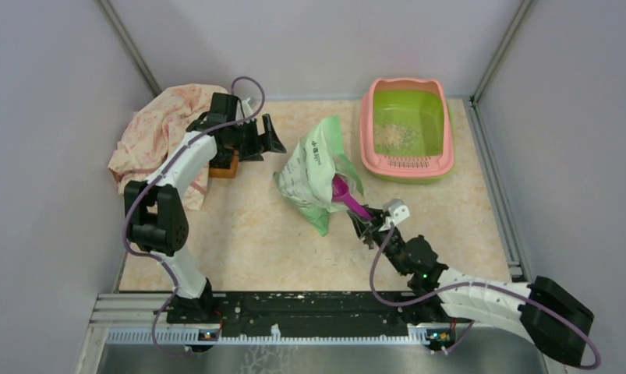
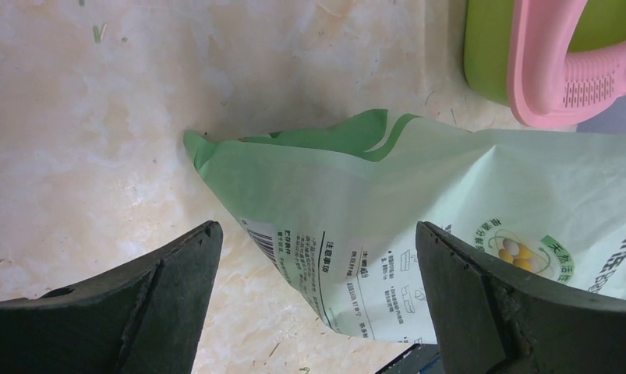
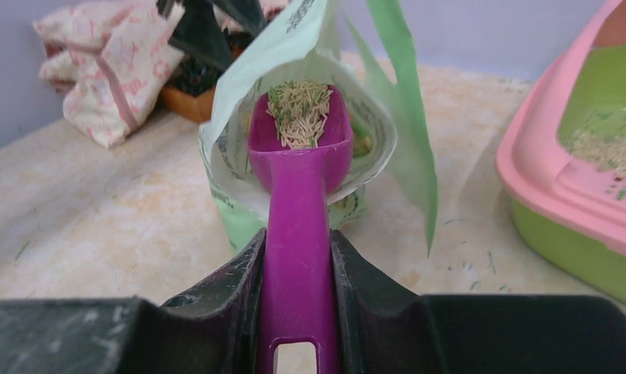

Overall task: Fill the litter box with clean litter
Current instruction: 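Scoop the cat litter from the cat litter bag.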

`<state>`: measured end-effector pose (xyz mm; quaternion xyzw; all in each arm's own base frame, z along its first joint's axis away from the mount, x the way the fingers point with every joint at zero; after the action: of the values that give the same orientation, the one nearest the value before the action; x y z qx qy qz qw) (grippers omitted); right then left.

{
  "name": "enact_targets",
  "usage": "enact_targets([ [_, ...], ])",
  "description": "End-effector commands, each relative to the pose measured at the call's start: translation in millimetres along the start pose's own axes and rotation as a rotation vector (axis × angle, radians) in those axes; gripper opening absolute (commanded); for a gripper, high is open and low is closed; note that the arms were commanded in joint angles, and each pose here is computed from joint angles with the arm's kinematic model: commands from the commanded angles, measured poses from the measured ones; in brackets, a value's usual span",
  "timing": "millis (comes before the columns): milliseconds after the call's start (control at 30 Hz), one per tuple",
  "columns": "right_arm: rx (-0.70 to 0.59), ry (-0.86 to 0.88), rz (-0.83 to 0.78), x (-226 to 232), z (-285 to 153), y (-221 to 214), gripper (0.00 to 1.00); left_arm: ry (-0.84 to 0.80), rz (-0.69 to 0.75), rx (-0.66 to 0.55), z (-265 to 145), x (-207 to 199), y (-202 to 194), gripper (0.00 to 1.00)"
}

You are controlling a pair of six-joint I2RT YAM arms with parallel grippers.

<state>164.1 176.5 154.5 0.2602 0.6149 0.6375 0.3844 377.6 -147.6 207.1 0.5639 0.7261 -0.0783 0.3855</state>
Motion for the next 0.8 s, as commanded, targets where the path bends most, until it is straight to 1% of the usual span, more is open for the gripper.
enact_targets([
  [0, -0.083, -0.064, -0.023, -11, -6, 19, 0.0, -0.025, 0.034, -0.036, -13, -15, 8, 0.99],
  [67, -0.09, -0.072, -0.052, -13, -4, 22, 0.0, -0.03, 0.034, -0.037, -13, -18, 10, 0.99],
  [167, -0.094, -0.059, -0.052, -12, -4, 23, 0.0, -0.03, 0.041, -0.039, -15, -23, 12, 0.99],
  [300, -0.102, -0.054, -0.038, -14, -18, 21, 0.0, -0.016, 0.047, -0.047, -19, -25, 13, 0.99],
  [333, -0.115, -0.065, -0.026, -16, -20, 24, 0.0, -0.014, 0.048, -0.047, -20, -25, 13, 0.99],
  [400, -0.127, -0.109, -0.015, -22, -25, 18, 0.0, -0.01, 0.05, -0.053, -21, -25, 12, 0.99],
  [467, -0.127, -0.138, -0.036, -26, -17, 22, 0.0, -0.014, 0.044, -0.048, -20, -25, 13, 0.99],
  [600, -0.167, -0.109, -0.035, -22, 0, 40, 0.0, -0.014, 0.048, -0.042, -19, -31, 11, 0.99],
  [767, -0.168, -0.102, -0.036, -23, -5, 42, 0.0, -0.016, 0.054, -0.053, -23, -34, 12, 0.99],
])
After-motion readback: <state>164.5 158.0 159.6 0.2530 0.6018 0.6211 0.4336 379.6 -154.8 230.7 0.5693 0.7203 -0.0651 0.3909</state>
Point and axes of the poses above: each gripper's point midway between its finger pads, its own z axis out along the fingers, its own x axis along the line the jaws close on, y = z × x, the point moved 7 cm from there along -z, back along the fingers, and after that the axes turned 14 degrees about -z, right-handed, at the moved point
